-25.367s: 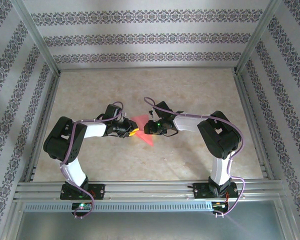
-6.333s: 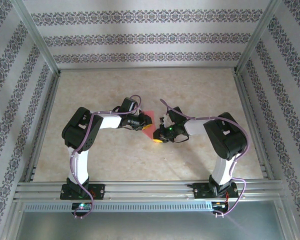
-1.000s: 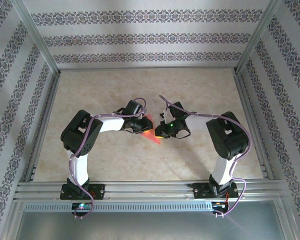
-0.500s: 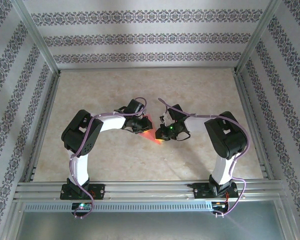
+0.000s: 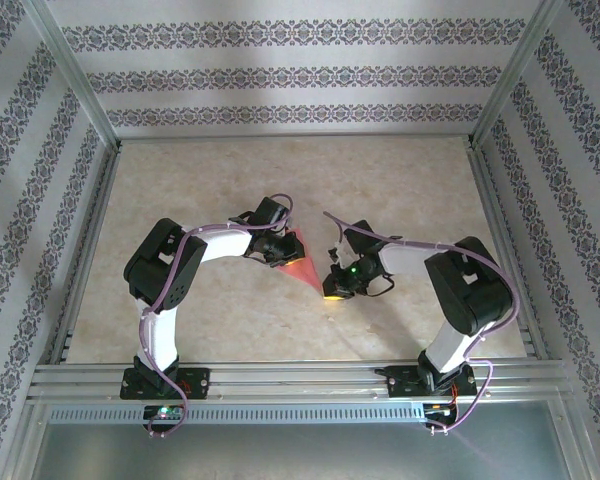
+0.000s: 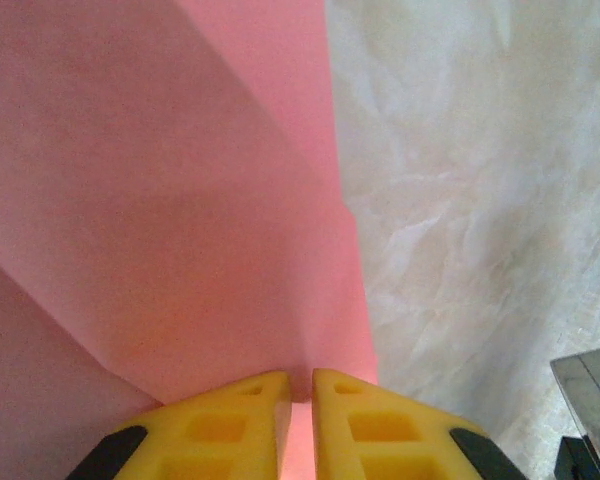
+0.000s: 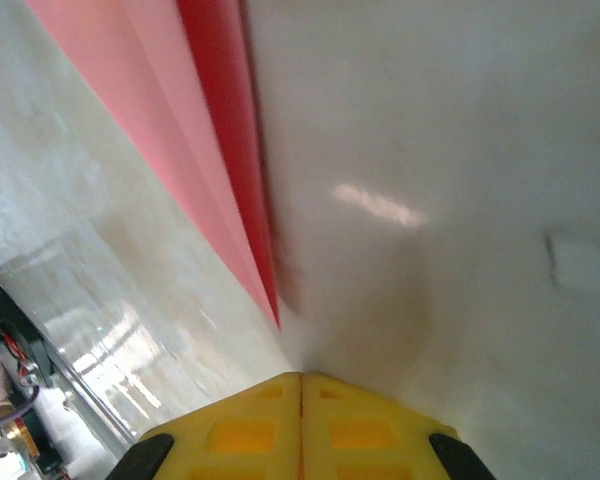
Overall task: Fold a paper plane with a square sheet of paper (pick it up from the middle)
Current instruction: Fourth fold the wing at the center of the table.
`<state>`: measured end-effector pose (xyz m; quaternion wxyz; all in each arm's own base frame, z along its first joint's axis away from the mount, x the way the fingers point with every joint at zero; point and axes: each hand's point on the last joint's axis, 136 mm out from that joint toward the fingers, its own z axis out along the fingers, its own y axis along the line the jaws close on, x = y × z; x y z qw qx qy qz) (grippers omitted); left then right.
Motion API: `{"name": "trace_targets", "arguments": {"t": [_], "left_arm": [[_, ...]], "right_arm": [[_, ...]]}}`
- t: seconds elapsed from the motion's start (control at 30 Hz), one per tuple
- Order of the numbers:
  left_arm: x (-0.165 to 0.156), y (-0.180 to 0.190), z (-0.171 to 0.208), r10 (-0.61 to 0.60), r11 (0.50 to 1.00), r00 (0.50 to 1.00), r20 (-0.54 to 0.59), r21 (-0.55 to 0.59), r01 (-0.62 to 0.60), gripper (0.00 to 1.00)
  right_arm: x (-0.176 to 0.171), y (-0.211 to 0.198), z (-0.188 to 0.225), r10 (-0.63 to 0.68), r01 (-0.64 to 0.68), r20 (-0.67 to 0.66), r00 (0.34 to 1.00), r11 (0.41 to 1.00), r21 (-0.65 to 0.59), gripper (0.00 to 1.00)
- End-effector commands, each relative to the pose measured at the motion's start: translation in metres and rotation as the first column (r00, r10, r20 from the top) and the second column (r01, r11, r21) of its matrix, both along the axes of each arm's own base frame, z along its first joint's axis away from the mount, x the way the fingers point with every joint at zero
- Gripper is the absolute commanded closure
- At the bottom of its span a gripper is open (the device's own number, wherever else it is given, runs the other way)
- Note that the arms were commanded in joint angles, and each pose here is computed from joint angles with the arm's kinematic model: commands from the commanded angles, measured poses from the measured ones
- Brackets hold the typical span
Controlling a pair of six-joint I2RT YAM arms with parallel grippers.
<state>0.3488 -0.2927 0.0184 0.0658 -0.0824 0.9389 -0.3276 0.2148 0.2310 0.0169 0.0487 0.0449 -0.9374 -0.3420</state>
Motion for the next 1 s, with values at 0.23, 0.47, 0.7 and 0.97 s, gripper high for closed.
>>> {"name": "trace_targets", "arguments": {"t": [0.23,0.47,0.7,0.97], "left_arm": [[-0.019,0.029,-0.047,0.051,0.99,0.992,-0.116,0.133,-0.035,0.84],[-0.017,0.026,-0.041,0.04,0.993,0.994,-0.105,0.118,-0.028,0.84],[-0.007,0.016,-0.018,0.007,0.997,0.999,-0.045,0.071,-0.004,0.83],[-0.007,-0.005,0.027,-0.039,0.998,0.998,0.059,-0.043,0.041,0.83]], "right_arm": [[0.059,0.029,0.034,-0.037,0.031,0.204,0.978,0.999,0.032,0.92],[0.072,0.038,0.012,-0.045,0.043,0.173,0.984,0.999,0.013,0.93],[0.06,0.027,-0.015,-0.029,0.037,0.11,0.993,0.997,-0.064,0.93],[0.052,0.014,-0.032,-0.041,0.05,0.071,0.997,0.99,-0.135,0.94]]}}
